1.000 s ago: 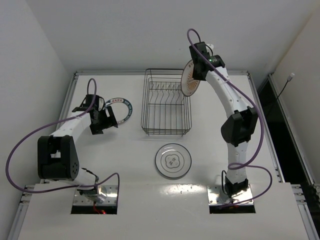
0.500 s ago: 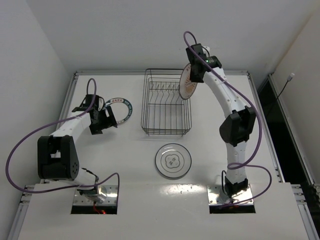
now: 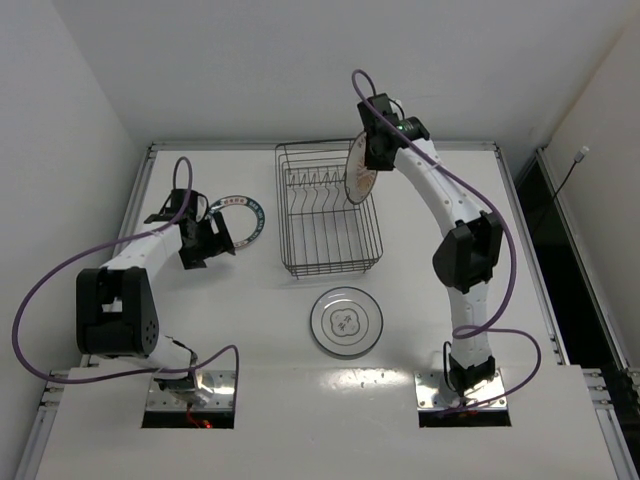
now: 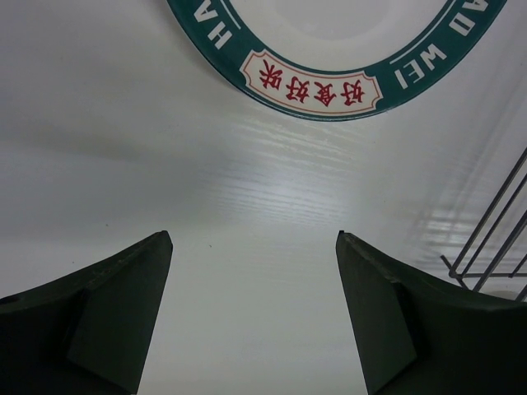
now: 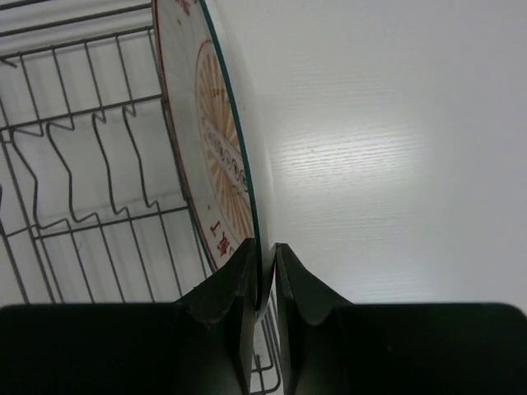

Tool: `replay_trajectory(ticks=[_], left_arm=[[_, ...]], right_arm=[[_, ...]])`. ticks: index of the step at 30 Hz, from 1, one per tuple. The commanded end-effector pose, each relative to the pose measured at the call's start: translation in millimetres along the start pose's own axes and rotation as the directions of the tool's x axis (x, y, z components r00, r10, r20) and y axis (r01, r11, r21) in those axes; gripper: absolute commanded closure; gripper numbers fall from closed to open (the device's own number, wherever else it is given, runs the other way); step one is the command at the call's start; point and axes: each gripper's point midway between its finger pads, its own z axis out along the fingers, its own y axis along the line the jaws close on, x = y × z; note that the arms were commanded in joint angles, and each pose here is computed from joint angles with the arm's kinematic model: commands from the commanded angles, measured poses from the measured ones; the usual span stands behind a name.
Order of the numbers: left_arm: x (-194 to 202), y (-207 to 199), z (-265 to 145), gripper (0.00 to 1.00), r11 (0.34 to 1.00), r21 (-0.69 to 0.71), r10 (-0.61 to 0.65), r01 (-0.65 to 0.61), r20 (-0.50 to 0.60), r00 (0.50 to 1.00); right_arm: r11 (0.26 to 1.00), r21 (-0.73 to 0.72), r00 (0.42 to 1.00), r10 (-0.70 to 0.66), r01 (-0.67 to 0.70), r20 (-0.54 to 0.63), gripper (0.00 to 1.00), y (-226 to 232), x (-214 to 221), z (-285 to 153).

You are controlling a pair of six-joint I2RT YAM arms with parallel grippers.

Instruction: Load the plates into the dish rack

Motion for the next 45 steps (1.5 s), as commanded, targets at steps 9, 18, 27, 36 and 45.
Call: replay_trajectory(ticks=[9,18,27,36,45], left_arm=[[-30.5,-15.2,23.1,0.22,0.99,0.105,-0.091,0.089,0.008,0.996],[-57.4,-2.2,32.1,0.22,0.979,0.13,-0.16,0.155,0.03,0.987],[-84.9,-7.3,43.1,0.22,0.947,0.244,-0.226,0.208,0.048,0.973],[-94.6,-5.5,67.4,0.29,0.882,0.353,-0.338,0.312,0.015,0.941],[-84.9,7.9,83.4,0.63,0.878,0.325,-0.365,0.351,-0.02,0.931]], right_arm=[[0.979,-0.195,0.998,-0.056,0.049,-0.028,0.82,27.4,0.0,-31.0],[0.972,-0.222,0.996,-0.06,0.072,0.063,0.8,12.2,-23.7,-82.2],[0.963,-0.257,0.992,-0.054,0.082,0.113,0.8,-4.1,-25.0,-127.3],[0.969,-0.236,0.995,-0.057,0.074,0.081,0.8,-35.9,17.1,-138.8],[0.982,-0.185,0.997,-0.024,0.038,0.079,0.8,-62.9,20.7,-136.6]])
